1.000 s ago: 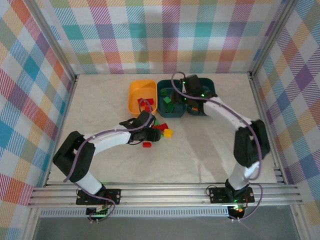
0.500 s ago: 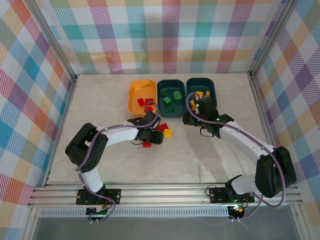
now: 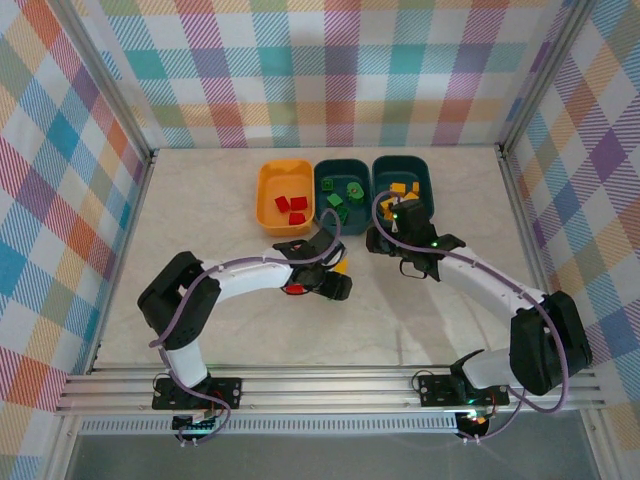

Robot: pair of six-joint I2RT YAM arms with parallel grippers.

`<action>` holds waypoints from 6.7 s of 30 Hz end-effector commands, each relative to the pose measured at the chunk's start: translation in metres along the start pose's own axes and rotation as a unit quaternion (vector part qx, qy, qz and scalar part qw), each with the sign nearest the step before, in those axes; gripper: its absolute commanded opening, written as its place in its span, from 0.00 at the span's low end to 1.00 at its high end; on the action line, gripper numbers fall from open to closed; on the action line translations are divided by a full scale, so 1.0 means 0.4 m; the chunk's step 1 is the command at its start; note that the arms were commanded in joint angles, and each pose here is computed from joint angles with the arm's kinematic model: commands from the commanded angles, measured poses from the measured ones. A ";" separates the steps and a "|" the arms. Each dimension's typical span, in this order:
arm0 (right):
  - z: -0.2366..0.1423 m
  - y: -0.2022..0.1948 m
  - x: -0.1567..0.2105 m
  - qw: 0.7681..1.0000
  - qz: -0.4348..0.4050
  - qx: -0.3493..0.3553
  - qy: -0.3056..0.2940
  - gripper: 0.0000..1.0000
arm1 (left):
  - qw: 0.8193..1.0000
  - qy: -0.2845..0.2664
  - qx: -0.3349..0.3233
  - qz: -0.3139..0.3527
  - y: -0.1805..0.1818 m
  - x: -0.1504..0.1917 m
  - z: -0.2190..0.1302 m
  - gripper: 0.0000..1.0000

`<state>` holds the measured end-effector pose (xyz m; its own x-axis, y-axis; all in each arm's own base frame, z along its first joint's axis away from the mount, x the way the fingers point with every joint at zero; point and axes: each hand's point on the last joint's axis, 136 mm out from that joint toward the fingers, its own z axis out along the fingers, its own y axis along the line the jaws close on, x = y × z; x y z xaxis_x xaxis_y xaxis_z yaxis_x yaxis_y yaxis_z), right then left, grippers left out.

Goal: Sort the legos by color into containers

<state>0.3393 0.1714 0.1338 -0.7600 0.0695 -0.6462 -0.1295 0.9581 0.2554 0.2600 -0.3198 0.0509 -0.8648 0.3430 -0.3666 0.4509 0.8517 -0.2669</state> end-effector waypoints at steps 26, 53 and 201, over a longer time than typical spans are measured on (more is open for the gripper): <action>0.009 -0.008 0.009 1.000 0.003 0.003 -0.008 0.69 | 0.993 0.062 -0.053 0.085 -0.046 0.080 0.070 0.63; -0.059 -0.097 -0.019 0.994 0.058 0.055 -0.068 0.68 | 0.989 0.047 -0.072 0.116 -0.096 0.059 0.036 0.37; 0.264 0.173 0.207 0.932 -0.323 -0.002 0.164 0.73 | 0.938 -0.251 -0.040 -0.237 0.353 0.012 -0.297 1.00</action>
<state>0.3223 0.2727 0.0200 -0.7030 -0.5859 -0.4032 -0.6221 0.7813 -0.0508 0.2874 -0.1444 0.1052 -0.7579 -0.2903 -0.5842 -0.0232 0.9069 -0.4207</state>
